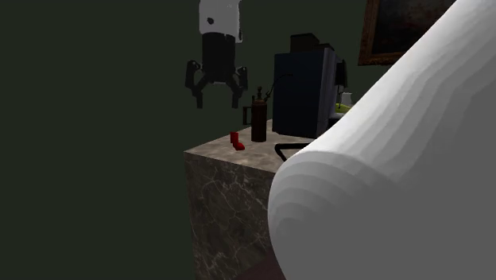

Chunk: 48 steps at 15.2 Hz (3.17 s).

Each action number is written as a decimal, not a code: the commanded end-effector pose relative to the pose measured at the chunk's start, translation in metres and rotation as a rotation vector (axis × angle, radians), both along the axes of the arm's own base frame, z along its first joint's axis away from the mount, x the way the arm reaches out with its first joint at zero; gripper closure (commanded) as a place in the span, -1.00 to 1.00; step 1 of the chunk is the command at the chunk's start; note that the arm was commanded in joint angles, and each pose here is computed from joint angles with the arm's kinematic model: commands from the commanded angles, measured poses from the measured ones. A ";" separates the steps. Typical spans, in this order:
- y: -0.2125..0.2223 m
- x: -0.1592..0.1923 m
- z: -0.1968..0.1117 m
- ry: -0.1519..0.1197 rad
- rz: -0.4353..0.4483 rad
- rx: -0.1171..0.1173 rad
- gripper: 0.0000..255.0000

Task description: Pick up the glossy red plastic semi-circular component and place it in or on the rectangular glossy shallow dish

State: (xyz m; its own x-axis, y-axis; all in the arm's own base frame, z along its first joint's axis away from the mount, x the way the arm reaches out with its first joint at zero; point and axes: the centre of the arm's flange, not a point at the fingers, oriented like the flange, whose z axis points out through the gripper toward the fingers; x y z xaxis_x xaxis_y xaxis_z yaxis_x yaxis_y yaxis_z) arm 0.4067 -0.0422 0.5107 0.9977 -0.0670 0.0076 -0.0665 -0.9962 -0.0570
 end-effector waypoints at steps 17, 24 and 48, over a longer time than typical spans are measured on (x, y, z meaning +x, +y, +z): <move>-0.120 0.174 -0.099 -0.007 -0.041 -0.096 -1.00; -0.169 0.239 -0.135 -0.010 -0.058 -0.133 -1.00; -0.183 0.254 -0.182 -0.010 -0.061 -0.141 1.00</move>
